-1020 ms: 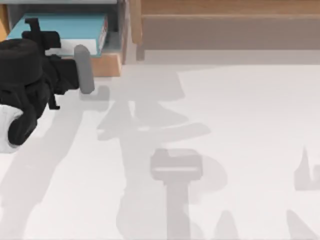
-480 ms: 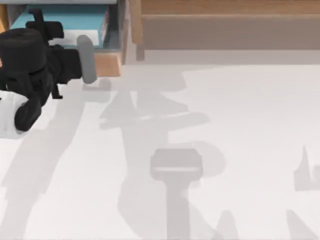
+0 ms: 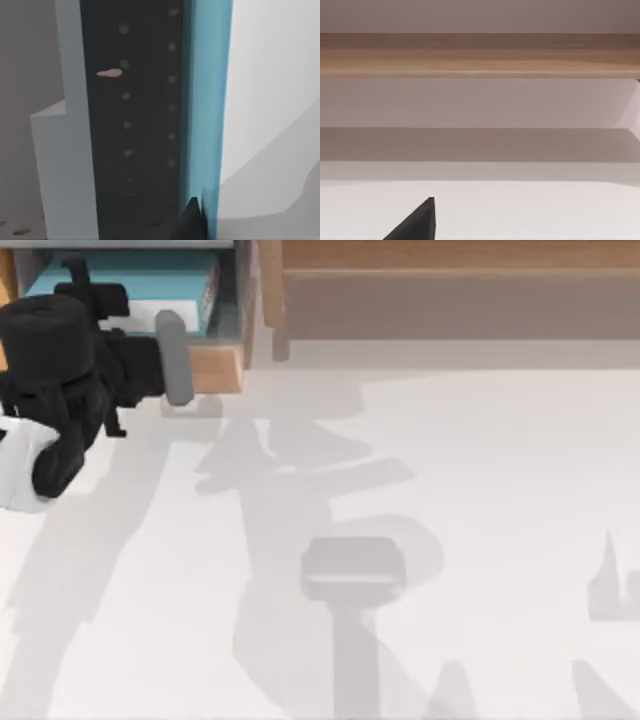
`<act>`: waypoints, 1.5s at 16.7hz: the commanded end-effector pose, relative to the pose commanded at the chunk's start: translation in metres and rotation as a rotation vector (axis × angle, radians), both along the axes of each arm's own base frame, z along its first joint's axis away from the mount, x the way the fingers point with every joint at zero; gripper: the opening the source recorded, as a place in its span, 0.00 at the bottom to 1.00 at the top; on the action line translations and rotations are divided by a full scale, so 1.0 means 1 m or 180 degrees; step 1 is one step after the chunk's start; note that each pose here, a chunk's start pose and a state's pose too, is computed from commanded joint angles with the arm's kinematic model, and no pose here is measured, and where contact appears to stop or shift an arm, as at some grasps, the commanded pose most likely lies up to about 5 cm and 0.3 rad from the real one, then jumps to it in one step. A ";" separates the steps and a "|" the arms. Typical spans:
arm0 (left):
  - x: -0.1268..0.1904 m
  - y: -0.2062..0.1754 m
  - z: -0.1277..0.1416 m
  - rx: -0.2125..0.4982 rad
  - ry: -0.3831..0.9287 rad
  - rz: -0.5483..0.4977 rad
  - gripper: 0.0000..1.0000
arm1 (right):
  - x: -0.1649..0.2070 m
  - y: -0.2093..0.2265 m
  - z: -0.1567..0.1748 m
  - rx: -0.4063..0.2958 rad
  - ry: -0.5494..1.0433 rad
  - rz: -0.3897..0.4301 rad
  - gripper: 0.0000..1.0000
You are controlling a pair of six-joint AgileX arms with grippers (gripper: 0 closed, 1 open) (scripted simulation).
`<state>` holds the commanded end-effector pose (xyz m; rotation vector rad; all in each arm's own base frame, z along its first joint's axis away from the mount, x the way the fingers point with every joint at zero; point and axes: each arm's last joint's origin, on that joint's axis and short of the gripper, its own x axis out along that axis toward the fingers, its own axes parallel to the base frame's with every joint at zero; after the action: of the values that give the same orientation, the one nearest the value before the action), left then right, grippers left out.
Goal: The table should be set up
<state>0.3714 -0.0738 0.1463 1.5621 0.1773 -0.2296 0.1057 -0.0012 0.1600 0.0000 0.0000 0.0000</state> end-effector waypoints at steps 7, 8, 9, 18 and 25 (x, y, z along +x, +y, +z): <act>0.000 0.000 0.000 0.0000 0.0000 0.0000 0.75 | 0.000 0.000 0.000 0.0000 0.0000 0.0000 1.00; 0.000 0.000 0.000 0.0000 0.0000 0.0000 0.83 | 0.000 0.000 0.000 0.0000 0.0000 0.0000 1.00; 0.000 0.000 0.000 0.0000 0.0000 0.0000 0.90 | 0.000 0.000 0.000 0.0000 0.0000 0.0000 1.00; 0.000 0.000 0.000 0.0000 0.0000 0.0000 1.00 | 0.000 0.000 0.000 0.0000 0.0000 0.0000 1.00; -0.016 0.000 0.001 -0.0010 -0.0002 -0.0003 1.00 | 0.000 0.000 0.000 0.0000 0.0000 0.0000 1.00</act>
<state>0.3553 -0.0742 0.1476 1.5591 0.1757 -0.2301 0.1057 -0.0012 0.1600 0.0000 0.0000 0.0000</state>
